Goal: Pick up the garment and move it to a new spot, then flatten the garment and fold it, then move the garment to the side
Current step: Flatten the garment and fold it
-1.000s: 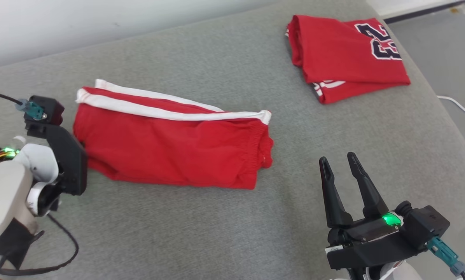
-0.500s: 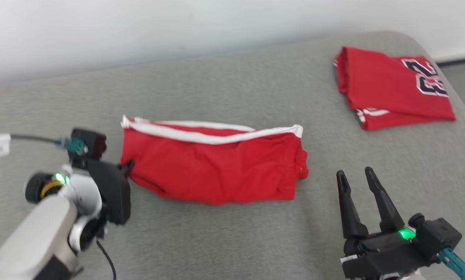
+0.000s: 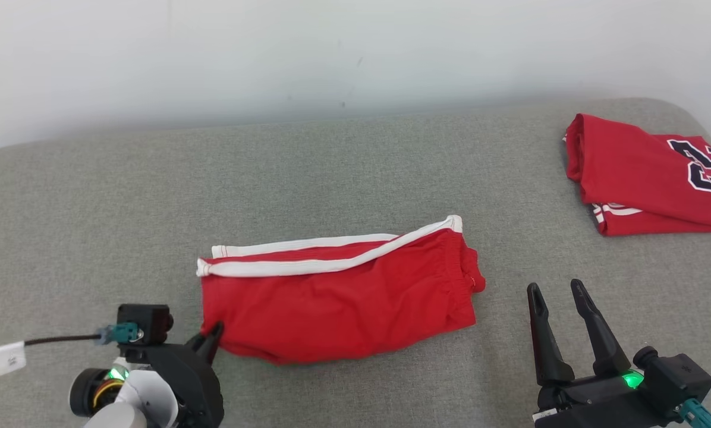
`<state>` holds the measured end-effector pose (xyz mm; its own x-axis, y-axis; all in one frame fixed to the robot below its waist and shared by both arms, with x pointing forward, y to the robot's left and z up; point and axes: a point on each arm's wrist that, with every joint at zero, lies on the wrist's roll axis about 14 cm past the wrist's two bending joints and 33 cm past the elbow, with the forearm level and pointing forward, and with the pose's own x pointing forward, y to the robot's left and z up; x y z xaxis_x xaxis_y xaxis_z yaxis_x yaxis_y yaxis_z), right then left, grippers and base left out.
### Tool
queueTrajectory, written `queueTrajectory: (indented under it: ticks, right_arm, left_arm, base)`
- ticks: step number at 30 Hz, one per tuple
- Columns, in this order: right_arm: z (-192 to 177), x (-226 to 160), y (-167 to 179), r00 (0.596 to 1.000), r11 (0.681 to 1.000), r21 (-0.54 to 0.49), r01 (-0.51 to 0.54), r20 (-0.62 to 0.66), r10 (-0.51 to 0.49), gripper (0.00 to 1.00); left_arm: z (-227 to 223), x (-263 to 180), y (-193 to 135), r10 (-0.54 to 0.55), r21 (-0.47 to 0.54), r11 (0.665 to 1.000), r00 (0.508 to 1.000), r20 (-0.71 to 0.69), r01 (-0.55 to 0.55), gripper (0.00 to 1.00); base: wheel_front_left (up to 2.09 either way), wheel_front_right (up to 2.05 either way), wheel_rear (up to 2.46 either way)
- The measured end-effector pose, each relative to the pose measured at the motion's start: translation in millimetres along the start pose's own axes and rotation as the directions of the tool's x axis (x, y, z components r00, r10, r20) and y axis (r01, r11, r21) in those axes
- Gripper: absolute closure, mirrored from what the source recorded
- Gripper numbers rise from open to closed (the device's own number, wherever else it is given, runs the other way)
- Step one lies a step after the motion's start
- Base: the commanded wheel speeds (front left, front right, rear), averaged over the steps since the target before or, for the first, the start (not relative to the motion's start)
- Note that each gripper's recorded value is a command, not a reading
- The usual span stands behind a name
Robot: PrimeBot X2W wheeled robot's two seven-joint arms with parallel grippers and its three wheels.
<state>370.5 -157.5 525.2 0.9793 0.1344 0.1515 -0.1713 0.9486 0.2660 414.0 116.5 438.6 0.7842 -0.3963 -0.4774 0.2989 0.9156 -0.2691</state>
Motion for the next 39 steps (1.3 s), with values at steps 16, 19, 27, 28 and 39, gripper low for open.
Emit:
queueTrajectory:
  ticks: [16, 19, 27, 28, 39]
  right_arm:
    - [24, 0, -2, 0.998, 0.999, -0.035, -0.006, 0.062, 0.008, 0.00]
    - [31, -1, -4, 0.997, 0.999, -0.039, 0.001, 0.081, 0.002, 0.00]
    - [37, -3, -8, 0.995, 0.999, -0.045, 0.016, 0.097, -0.011, 0.00]
    - [36, -4, -9, 0.995, 0.999, -0.044, 0.019, 0.096, -0.015, 0.00]
    - [16, -10, -10, 0.998, 0.999, -0.019, 0.040, 0.045, -0.040, 0.00]
  left_arm:
    - [81, -41, 22, 0.120, 0.005, 0.990, 0.847, 0.517, -0.143, 0.00]
    - [93, -55, 26, 0.144, -0.008, 0.985, 0.806, 0.574, -0.170, 0.00]
    - [122, -102, 32, 0.188, -0.001, 0.964, 0.678, 0.710, -0.266, 0.00]
    - [121, -107, 34, 0.199, -0.006, 0.960, 0.666, 0.719, -0.280, 0.00]
    - [84, -124, 41, 0.272, -0.023, 0.932, 0.654, 0.706, -0.363, 0.00]
  base:
    - [0.00, 0.00, 0.00]
    - [0.00, 0.00, 0.00]
    - [0.00, 0.00, 0.00]
    - [0.00, 0.00, 0.00]
    - [0.00, 0.00, 0.00]
